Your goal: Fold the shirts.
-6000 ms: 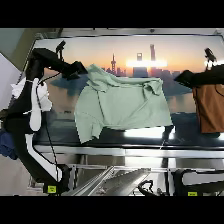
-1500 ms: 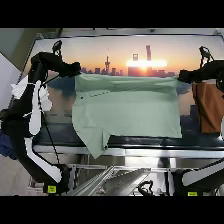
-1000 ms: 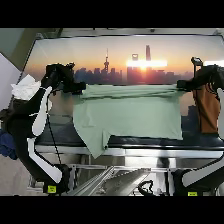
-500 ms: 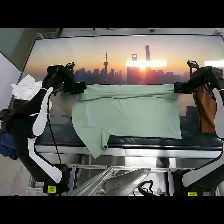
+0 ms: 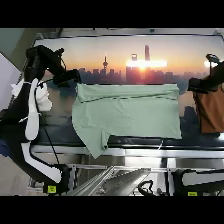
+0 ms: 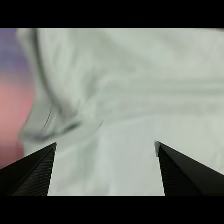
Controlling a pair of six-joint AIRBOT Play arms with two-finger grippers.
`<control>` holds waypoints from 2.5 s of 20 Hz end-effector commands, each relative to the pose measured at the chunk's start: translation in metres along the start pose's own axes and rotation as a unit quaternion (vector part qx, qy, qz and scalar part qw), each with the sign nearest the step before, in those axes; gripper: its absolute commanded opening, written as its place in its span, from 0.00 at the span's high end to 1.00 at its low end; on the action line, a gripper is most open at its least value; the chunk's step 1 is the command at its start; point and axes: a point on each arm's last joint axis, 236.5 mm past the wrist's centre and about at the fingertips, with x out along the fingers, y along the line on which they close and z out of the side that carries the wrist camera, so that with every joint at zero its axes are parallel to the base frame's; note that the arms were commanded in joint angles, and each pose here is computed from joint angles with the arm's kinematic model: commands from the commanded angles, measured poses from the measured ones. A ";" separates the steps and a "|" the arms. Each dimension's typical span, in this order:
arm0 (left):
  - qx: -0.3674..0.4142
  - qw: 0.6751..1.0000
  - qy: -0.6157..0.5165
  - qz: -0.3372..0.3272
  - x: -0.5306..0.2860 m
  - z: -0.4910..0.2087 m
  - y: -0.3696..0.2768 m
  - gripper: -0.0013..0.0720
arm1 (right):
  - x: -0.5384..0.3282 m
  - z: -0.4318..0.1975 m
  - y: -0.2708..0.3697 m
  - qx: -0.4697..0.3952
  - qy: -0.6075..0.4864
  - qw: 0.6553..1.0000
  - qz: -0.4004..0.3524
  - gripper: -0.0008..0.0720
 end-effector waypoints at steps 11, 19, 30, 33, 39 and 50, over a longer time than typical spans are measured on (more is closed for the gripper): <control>-0.187 0.966 0.134 -0.120 0.093 -0.292 0.013 0.01 | 0.013 -0.131 -0.002 0.136 0.087 0.964 0.209 0.47; -0.211 0.959 0.129 -0.136 0.118 -0.279 0.012 0.01 | 0.051 -0.165 -0.008 0.157 0.146 0.956 0.202 0.47; -0.130 0.974 0.119 -0.140 0.122 -0.250 -0.023 0.96 | 0.085 -0.216 -0.003 0.178 0.216 0.939 0.200 0.47; -0.117 0.977 0.090 -0.152 0.105 -0.238 -0.029 0.96 | 0.093 -0.217 0.018 0.163 0.226 0.934 0.225 0.49; -0.082 0.983 0.074 -0.148 0.067 -0.251 -0.030 0.96 | 0.075 -0.200 0.029 0.110 0.203 0.949 0.217 0.96; -0.071 0.992 -0.031 -0.104 0.026 -0.173 -0.002 0.96 | 0.043 -0.114 0.030 0.121 0.057 0.973 0.189 0.96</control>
